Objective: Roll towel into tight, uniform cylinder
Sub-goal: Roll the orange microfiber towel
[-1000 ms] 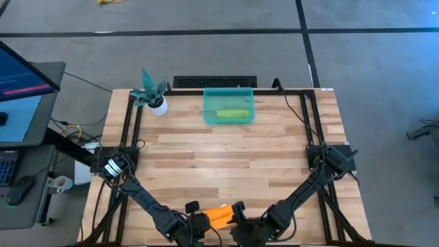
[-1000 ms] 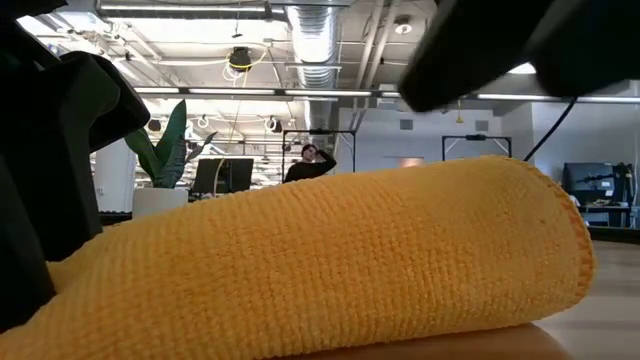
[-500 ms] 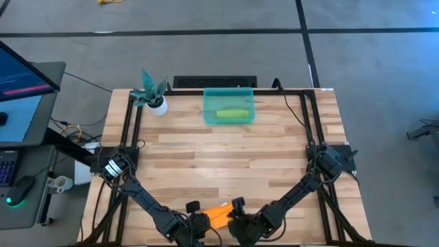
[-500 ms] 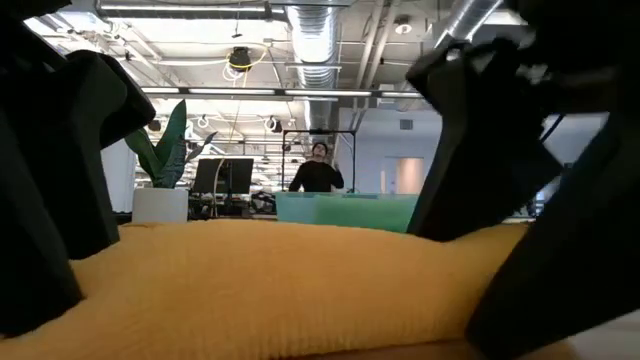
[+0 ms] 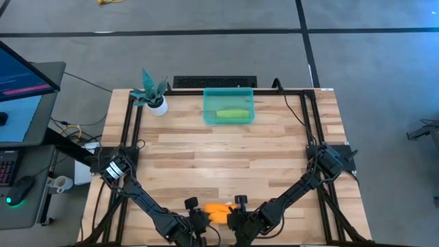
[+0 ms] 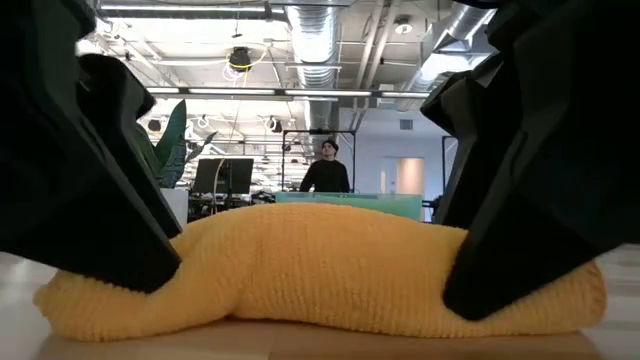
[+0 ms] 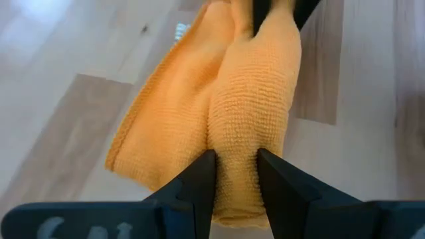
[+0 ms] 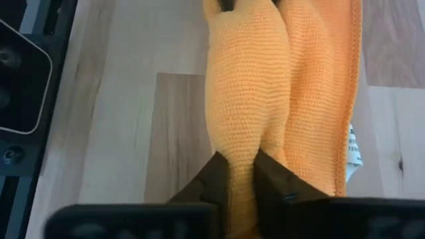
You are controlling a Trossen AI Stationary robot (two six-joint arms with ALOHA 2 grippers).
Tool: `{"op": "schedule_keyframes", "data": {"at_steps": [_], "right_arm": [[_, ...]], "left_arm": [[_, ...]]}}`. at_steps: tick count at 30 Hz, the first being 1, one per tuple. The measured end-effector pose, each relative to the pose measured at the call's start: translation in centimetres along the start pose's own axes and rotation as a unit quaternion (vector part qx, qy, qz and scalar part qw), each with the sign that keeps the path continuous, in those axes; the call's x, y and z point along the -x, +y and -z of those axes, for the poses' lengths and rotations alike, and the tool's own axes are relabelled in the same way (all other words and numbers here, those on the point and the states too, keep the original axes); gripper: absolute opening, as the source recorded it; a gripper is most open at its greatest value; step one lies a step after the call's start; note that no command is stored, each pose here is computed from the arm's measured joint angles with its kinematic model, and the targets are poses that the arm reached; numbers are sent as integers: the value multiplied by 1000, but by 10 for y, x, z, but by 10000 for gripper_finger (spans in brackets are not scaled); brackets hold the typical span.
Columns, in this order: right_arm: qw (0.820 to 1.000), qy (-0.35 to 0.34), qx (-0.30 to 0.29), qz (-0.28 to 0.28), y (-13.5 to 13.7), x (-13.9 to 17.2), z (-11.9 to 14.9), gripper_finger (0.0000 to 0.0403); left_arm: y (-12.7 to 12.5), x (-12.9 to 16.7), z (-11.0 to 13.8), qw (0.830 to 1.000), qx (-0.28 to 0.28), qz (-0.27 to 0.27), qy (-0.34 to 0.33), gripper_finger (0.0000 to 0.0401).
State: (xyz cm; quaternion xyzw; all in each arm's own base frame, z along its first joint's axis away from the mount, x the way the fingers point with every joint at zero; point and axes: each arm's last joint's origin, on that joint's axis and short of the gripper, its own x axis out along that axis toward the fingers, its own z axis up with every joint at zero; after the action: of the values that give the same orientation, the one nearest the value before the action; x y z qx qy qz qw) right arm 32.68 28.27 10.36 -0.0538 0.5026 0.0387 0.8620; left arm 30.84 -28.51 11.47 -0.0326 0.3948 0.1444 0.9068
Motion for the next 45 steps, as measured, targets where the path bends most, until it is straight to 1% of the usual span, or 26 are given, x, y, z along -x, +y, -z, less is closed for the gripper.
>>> {"op": "schedule_keyframes", "data": {"at_steps": [4,6,11,17,20,24,26,29,31,34,38,41,43,45], "right_arm": [[1000,2,0,1,0,0,0,42],[1000,2,0,1,0,1,0,30],[1000,5,-4,-1,-3,0,-1,30],[1000,9,-8,-6,-6,-1,-3,41],[1000,9,-8,-6,-6,-1,-3,37],[1000,9,-8,-6,-6,-1,-3,33],[1000,9,-8,-6,-6,-1,-3,36],[1000,8,-9,-7,-6,-1,-3,39],[1000,8,-9,-7,-6,-1,-3,39],[1000,8,-9,-7,-6,-1,-4,37],[1000,8,-9,-7,-6,-1,-4,38],[1000,8,-9,-7,-6,-1,-4,39],[1000,8,-9,-7,-6,-1,-4,38],[1000,8,-9,-7,-6,-1,-4,38]], "left_arm": [[-2,4,3,999,-22,-12,-22,102],[-3,5,4,999,-26,-15,-25,102],[-3,8,6,999,-43,-22,-25,102],[-8,24,0,994,-87,-56,-30,102],[-13,37,-5,989,-118,-70,-48,102],[-22,51,-4,978,-167,-83,-91,102],[-25,55,-3,973,-187,-85,-103,102],[-26,56,-2,972,-198,-82,-99,103],[-25,55,-3,973,-194,-81,-96,103],[-23,50,-6,977,-190,-69,-72,107],[-20,42,-11,983,-171,-46,-36,132],[-18,35,-15,987,-157,-15,3,159],[-19,33,-18,987,-161,10,19,174],[-21,31,-20,984,-173,25,16,184]]}}
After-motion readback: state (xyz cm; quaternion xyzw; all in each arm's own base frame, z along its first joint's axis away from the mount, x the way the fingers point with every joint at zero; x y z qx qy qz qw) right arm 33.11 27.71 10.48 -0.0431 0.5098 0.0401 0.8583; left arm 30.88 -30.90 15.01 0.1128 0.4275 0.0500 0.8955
